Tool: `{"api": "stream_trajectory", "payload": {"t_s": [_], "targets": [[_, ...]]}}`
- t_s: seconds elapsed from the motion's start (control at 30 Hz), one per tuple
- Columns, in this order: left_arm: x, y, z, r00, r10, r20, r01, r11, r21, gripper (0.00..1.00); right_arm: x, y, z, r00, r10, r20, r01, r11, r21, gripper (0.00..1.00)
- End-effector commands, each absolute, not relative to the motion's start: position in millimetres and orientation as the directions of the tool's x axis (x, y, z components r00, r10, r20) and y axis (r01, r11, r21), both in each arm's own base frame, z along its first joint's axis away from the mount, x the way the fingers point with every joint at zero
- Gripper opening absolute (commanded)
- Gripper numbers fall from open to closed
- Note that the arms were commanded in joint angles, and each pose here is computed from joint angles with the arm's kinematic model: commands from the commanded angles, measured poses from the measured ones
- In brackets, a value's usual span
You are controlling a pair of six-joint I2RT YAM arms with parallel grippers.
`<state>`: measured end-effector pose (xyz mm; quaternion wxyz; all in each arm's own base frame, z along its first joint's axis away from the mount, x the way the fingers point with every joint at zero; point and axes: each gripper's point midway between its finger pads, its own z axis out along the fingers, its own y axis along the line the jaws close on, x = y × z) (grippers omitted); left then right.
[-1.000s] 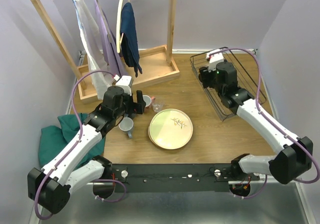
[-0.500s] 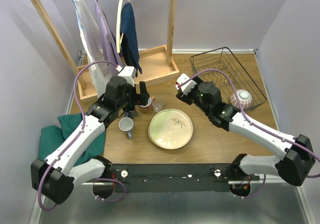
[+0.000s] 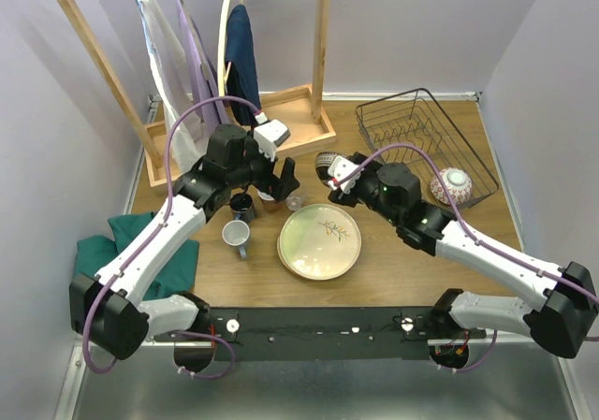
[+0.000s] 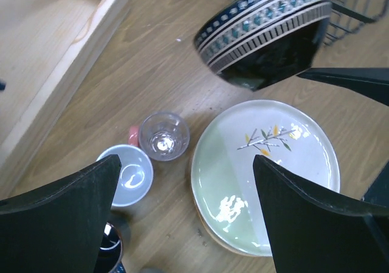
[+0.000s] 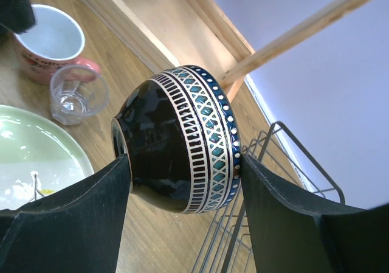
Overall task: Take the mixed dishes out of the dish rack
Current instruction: Pick up the bowl from the dish rack.
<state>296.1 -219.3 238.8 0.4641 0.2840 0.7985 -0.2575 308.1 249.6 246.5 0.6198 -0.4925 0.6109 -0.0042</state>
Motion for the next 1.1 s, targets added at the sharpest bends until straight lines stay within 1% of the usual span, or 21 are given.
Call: {"api": "stream_trajectory", "payload": {"t_s": [0.0, 0.03, 0.1, 0.13, 0.17, 0.23, 0.27, 0.3, 0.4, 0.43, 0.47, 0.5, 0.53, 0.57, 0.6, 0.63, 0.8, 0.83, 0.9, 0.93, 1.07], "targets": [[285, -240, 260, -0.253, 0.325, -0.911, 0.861, 0.506, -0.058, 0.99, 292, 263, 282, 0.402, -0.517, -0.756, -0.589, 0.486, -0.646, 0.41], [286, -243, 268, -0.199, 0.337, -0.92, 0.879, 0.476, -0.016, 0.99, 291, 263, 280, 0.403, -0.517, -0.755, -0.594, 0.48, -0.646, 0.41], [278, -251, 269, -0.163, 0.355, -0.92, 0.922, 0.387, -0.014, 0.99, 287, 262, 281, 0.415, -0.512, -0.752, -0.597, 0.471, -0.65, 0.41], [278, -255, 280, -0.085, 0.368, -0.926, 0.942, 0.332, 0.046, 0.99, 286, 262, 280, 0.414, -0.514, -0.751, -0.598, 0.468, -0.651, 0.41], [268, -259, 278, -0.083, 0.374, -0.923, 0.963, 0.27, 0.023, 0.98, 282, 265, 279, 0.426, -0.501, -0.753, -0.615, 0.45, -0.648, 0.41], [266, -264, 284, -0.027, 0.38, -0.925, 0.98, 0.191, 0.05, 0.97, 279, 266, 280, 0.436, -0.495, -0.751, -0.621, 0.438, -0.65, 0.41], [262, -264, 281, 0.025, 0.402, -0.915, 0.987, 0.135, 0.086, 0.97, 277, 266, 279, 0.44, -0.493, -0.751, -0.625, 0.432, -0.65, 0.41], [258, -267, 280, 0.041, 0.395, -0.918, 0.992, 0.09, 0.083, 0.98, 276, 266, 279, 0.446, -0.491, -0.748, -0.627, 0.426, -0.653, 0.41], [257, -270, 279, 0.08, 0.41, -0.909, 0.995, 0.017, 0.096, 0.98, 273, 265, 279, 0.455, -0.494, -0.741, -0.626, 0.414, -0.661, 0.41], [259, -272, 286, 0.107, 0.406, -0.907, 0.993, -0.003, 0.116, 0.99, 272, 265, 279, 0.458, -0.494, -0.739, -0.625, 0.412, -0.663, 0.41], [253, -270, 281, 0.079, 0.43, -0.899, 0.997, -0.023, 0.077, 0.98, 271, 265, 279, 0.462, -0.492, -0.738, -0.626, 0.409, -0.664, 0.41], [258, -272, 271, 0.074, 0.45, -0.89, 0.997, -0.049, 0.059, 0.98, 270, 264, 279, 0.466, -0.495, -0.733, -0.624, 0.404, -0.669, 0.41], [260, -275, 285, 0.103, 0.435, -0.894, 0.994, -0.075, 0.078, 0.98, 270, 264, 279, 0.471, -0.495, -0.73, -0.623, 0.399, -0.672, 0.41], [252, -273, 280, 0.061, 0.458, -0.887, 0.995, -0.096, 0.019, 0.98, 269, 264, 279, 0.475, -0.494, -0.729, -0.622, 0.397, -0.675, 0.41], [257, -277, 274, 0.052, 0.464, -0.884, 0.993, -0.115, -0.002, 0.98, 267, 265, 280, 0.481, -0.492, -0.726, -0.624, 0.39, -0.677, 0.41], [259, -280, 282, 0.062, 0.449, -0.891, 0.992, -0.126, 0.006, 0.98, 266, 264, 281, 0.485, -0.489, -0.725, -0.623, 0.389, -0.679, 0.41], [265, -286, 280, 0.026, 0.456, -0.89, 0.989, -0.144, -0.045, 0.96, 260, 264, 279, 0.501, -0.487, -0.716, -0.626, 0.368, -0.688, 0.41], [267, -287, 286, 0.052, 0.444, -0.894, 0.987, -0.161, -0.022, 0.96, 259, 264, 279, 0.503, -0.484, -0.716, -0.626, 0.367, -0.688, 0.41], [263, -290, 283, 0.018, 0.443, -0.896, 0.98, -0.187, -0.072, 0.95, 257, 264, 278, 0.51, -0.484, -0.711, -0.626, 0.358, -0.693, 0.41], [262, -291, 286, 0.022, 0.431, -0.902, 0.977, -0.199, -0.071, 0.95, 256, 263, 279, 0.512, -0.483, -0.71, -0.625, 0.358, -0.694, 0.41], [255, -295, 282, -0.025, 0.42, -0.907, 0.96, -0.244, -0.139, 0.87, 252, 263, 276, 0.523, -0.486, -0.701, -0.624, 0.342, -0.702, 0.4]]}}
